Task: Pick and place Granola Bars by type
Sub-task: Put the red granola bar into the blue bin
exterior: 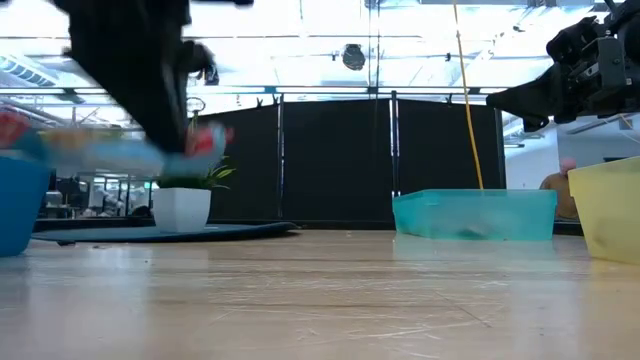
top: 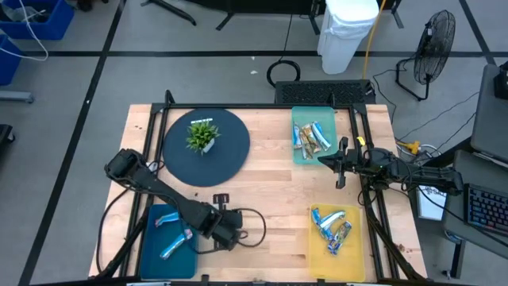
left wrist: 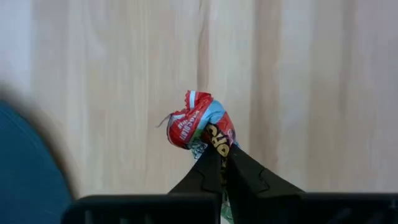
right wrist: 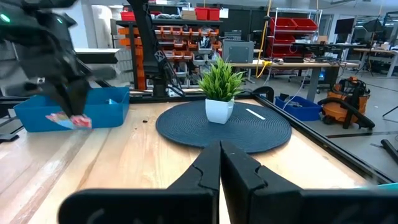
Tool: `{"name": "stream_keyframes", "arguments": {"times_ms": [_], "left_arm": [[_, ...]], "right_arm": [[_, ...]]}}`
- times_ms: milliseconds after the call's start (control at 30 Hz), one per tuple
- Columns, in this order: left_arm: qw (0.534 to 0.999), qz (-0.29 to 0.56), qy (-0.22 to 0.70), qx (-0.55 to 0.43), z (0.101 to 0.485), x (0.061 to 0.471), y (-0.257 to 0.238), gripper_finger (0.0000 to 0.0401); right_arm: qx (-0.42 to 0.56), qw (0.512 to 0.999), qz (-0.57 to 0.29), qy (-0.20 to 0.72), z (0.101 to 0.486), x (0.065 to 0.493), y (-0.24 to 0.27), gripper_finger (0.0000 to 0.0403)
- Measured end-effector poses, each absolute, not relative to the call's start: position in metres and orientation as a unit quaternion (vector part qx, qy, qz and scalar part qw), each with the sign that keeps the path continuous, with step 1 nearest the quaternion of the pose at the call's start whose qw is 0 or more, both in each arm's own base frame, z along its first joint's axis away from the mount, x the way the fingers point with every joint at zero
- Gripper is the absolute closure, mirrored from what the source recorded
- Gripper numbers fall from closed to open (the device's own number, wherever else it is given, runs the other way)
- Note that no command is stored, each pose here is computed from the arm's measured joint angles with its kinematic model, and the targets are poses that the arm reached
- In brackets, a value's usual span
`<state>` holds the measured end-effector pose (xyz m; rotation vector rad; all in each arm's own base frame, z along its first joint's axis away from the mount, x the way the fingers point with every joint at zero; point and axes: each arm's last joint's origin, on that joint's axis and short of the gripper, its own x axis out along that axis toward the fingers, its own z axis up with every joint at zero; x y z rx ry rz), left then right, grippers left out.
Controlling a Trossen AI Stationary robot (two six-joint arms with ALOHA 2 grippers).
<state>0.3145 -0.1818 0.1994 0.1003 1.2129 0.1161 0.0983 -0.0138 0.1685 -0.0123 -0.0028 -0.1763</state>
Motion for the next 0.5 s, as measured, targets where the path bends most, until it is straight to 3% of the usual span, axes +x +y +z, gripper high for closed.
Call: {"name": "stream_keyframes", "arguments": {"times_ms": [267, 500], "left_arm": [[0.812, 0.031, 0.551, 0.19, 0.237, 0.285, -0.222, 0.0391], [0.807, 0.137, 0.551, 0.163, 0.266, 0.232, -0.225, 0.0391]], "right_arm": [[-0.006, 0.996, -0.088, -0.001, 0.168, 0.098, -0.014, 0.0399], [-0.006, 0.996, -0.088, -0.001, 0.168, 0.098, -0.014, 0.0399]]}}
